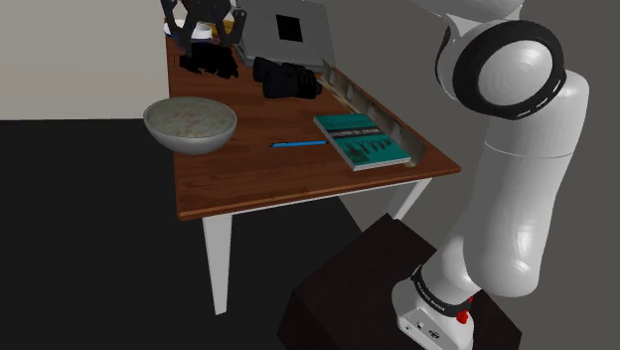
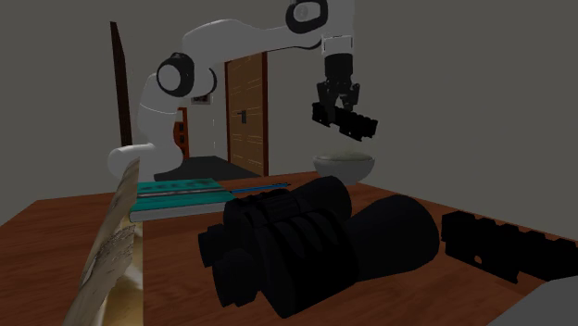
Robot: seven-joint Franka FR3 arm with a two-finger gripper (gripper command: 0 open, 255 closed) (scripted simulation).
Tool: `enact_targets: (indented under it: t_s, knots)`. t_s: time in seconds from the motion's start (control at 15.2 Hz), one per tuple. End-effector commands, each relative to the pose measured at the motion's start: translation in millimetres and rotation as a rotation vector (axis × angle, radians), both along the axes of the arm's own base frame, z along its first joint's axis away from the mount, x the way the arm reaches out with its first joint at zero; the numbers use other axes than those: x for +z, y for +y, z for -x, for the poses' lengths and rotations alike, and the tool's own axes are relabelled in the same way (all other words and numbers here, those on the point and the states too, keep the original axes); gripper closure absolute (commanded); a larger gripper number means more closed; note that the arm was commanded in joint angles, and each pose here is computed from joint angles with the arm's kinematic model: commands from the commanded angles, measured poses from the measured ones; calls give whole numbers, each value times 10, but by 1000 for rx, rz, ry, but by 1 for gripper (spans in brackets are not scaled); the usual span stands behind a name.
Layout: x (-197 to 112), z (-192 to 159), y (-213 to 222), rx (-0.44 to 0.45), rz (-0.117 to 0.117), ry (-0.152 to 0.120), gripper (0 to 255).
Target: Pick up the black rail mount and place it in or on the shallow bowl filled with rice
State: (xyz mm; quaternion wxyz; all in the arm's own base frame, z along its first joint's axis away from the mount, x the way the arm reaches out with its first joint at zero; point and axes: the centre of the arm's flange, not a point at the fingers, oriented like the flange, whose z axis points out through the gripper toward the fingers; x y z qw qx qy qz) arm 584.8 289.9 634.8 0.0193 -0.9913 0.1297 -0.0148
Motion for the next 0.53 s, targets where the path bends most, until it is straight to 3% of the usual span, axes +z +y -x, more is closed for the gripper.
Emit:
enact_targets:
  t_s: [0.0, 0.46]
  knots:
    - [31, 118, 251, -1, -1, -2, 255]
    - [-285, 176, 376, -1, -1, -2, 255]
